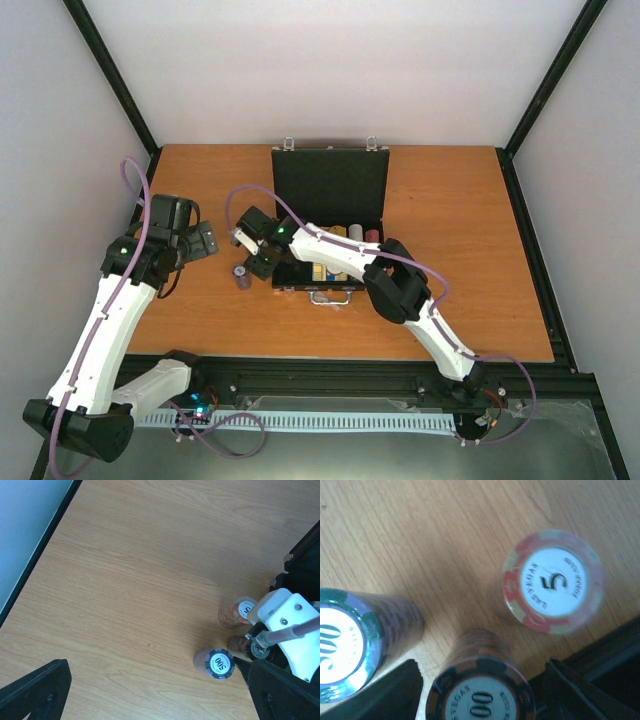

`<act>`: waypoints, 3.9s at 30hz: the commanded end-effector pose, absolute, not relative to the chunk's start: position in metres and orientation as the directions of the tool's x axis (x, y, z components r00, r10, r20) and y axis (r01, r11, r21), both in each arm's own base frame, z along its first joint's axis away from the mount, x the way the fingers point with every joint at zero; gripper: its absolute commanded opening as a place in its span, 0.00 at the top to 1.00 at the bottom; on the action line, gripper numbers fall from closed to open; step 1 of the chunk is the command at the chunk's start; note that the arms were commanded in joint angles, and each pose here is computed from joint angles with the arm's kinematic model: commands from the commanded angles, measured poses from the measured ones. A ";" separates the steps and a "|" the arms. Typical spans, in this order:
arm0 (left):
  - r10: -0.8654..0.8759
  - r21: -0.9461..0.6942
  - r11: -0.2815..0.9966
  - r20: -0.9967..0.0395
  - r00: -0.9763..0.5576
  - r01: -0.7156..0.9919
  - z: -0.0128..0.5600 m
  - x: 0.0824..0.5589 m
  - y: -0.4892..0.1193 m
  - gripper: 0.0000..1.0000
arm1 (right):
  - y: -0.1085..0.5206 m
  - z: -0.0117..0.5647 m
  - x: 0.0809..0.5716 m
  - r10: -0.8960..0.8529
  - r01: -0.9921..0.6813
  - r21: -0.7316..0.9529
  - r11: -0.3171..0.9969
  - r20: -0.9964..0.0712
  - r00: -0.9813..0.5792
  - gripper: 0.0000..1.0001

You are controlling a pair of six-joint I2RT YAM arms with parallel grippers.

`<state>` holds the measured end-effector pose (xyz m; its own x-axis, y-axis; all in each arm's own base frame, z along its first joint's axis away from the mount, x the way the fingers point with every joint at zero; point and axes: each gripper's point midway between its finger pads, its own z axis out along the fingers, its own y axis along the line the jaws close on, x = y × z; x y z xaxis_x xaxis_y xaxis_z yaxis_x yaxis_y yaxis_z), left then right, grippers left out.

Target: Pack up texas hold em set

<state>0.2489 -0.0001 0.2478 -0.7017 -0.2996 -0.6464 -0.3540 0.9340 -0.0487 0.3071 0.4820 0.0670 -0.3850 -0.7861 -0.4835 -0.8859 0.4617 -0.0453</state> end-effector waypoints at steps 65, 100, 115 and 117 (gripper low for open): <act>-0.278 -0.022 0.942 -0.612 -0.740 -0.336 0.231 0.260 -0.004 0.00 | 0.424 0.083 0.386 -0.663 -0.717 -0.244 0.654 -0.641 -0.387 0.64; -0.297 -0.052 0.937 -0.636 -0.712 -0.344 0.243 0.258 -0.004 0.00 | 0.488 0.131 0.324 -0.650 -0.887 0.152 0.436 -0.628 -0.427 0.23; -0.282 -0.029 0.938 -0.641 -0.714 -0.345 0.244 0.259 -0.001 0.00 | 0.509 0.084 0.337 -0.670 -0.870 0.175 0.460 -0.575 -0.470 0.24; -0.279 -0.026 0.939 -0.640 -0.716 -0.343 0.244 0.260 -0.001 0.00 | 0.511 0.078 0.339 -0.666 -0.866 0.176 0.468 -0.573 -0.477 0.26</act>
<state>0.2539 -0.0034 0.2276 -0.7440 -0.2884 -0.6027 -0.3467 0.9377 -0.0208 0.3382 0.5017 0.0802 -0.4637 -0.6818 -0.5658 -0.8724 0.4628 0.1573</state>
